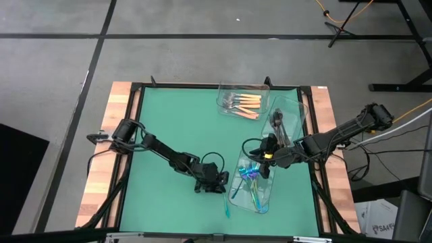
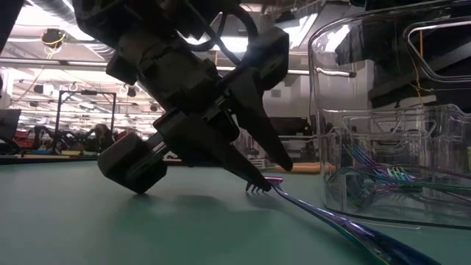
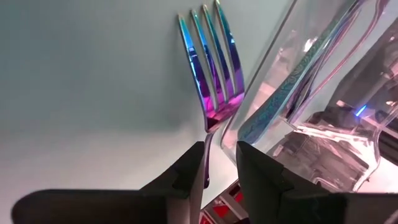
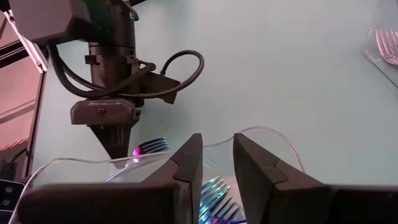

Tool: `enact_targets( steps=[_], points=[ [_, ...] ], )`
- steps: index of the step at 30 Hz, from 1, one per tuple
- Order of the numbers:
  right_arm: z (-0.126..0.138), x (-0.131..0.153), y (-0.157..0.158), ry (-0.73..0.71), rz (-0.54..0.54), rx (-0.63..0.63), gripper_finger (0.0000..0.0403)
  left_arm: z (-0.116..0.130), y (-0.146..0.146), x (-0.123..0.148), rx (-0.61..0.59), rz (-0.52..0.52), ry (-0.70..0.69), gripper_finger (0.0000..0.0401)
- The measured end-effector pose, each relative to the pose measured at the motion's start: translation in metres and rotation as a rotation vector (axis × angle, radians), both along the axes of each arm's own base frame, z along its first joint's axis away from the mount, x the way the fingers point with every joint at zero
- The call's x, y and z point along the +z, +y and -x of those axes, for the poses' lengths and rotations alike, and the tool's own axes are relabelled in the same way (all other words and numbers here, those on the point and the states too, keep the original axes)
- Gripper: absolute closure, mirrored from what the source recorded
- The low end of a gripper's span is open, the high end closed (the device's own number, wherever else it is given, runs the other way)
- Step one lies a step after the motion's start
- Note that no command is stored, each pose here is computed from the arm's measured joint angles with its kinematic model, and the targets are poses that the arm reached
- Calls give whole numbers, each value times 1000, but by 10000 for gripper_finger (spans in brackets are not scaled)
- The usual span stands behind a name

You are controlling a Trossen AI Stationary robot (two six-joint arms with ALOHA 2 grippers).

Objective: Sort silverware by color (type)
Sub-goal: Put the blue fork into the bottom transparent bin

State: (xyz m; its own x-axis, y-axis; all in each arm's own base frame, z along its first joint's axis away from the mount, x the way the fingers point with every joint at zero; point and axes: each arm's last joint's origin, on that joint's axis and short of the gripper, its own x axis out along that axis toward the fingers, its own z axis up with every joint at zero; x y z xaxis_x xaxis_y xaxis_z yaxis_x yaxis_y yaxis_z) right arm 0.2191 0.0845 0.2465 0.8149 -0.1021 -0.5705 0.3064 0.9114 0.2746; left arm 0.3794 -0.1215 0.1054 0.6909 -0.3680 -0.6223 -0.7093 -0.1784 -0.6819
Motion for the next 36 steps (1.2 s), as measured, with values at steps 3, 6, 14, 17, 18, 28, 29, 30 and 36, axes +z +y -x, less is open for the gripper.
enact_targets(
  steps=[3,6,14,17,18,28,29,30,36],
  points=[
    [0,0,0,1,-1,3,325,0,2,0,6,1,3,320],
    [0,0,0,1,-1,3,325,-1,2,1,20,10,22,332],
    [0,0,0,1,0,4,325,-11,-2,11,-30,-16,51,366],
    [0,0,0,1,0,4,325,-11,-2,11,-24,-28,76,373],
    [0,0,0,1,0,4,325,-11,-2,11,-21,-30,76,374],
    [0,0,0,4,20,21,325,-10,-1,11,6,-40,92,375],
    [0,0,0,4,20,21,325,-10,-1,11,6,-40,94,375],
    [0,0,0,4,20,20,325,-10,-1,11,6,-41,96,375],
    [0,0,0,4,20,21,325,-10,0,11,2,-59,98,375]
  ],
)
